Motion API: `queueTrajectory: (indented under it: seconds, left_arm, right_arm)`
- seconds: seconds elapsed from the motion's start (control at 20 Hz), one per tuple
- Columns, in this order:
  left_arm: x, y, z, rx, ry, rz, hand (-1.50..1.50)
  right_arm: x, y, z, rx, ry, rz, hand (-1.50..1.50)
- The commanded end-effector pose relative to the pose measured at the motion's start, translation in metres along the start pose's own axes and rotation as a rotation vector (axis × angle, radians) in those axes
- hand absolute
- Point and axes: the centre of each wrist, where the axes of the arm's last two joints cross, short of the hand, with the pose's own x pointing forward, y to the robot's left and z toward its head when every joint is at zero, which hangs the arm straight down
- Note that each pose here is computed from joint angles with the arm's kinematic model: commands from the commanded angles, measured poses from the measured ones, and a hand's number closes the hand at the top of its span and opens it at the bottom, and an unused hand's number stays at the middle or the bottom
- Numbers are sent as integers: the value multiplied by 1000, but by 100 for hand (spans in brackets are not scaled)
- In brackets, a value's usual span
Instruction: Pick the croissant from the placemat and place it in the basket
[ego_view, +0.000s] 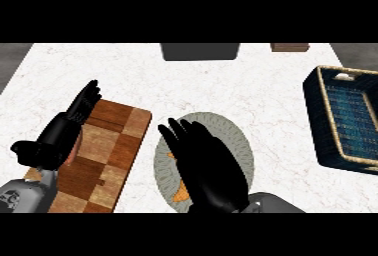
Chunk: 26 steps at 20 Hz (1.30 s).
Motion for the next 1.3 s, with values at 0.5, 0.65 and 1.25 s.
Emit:
queueTrajectory:
  seconds: [0.5,0.65,1.25]
  left_arm:
    - [8,-5,-6,-22,1,5,0]
    - [-8,-18,-1,-23,-15,8,0]
    - [2,-9,-16,-16,-23,11,0]
  right_arm:
    - [-15,-39,51,33,96,-21,-150]
    - [-14,-20,36,10,89,-71,-150]
    - [-57,65,-3,-52,57,-76,-150]
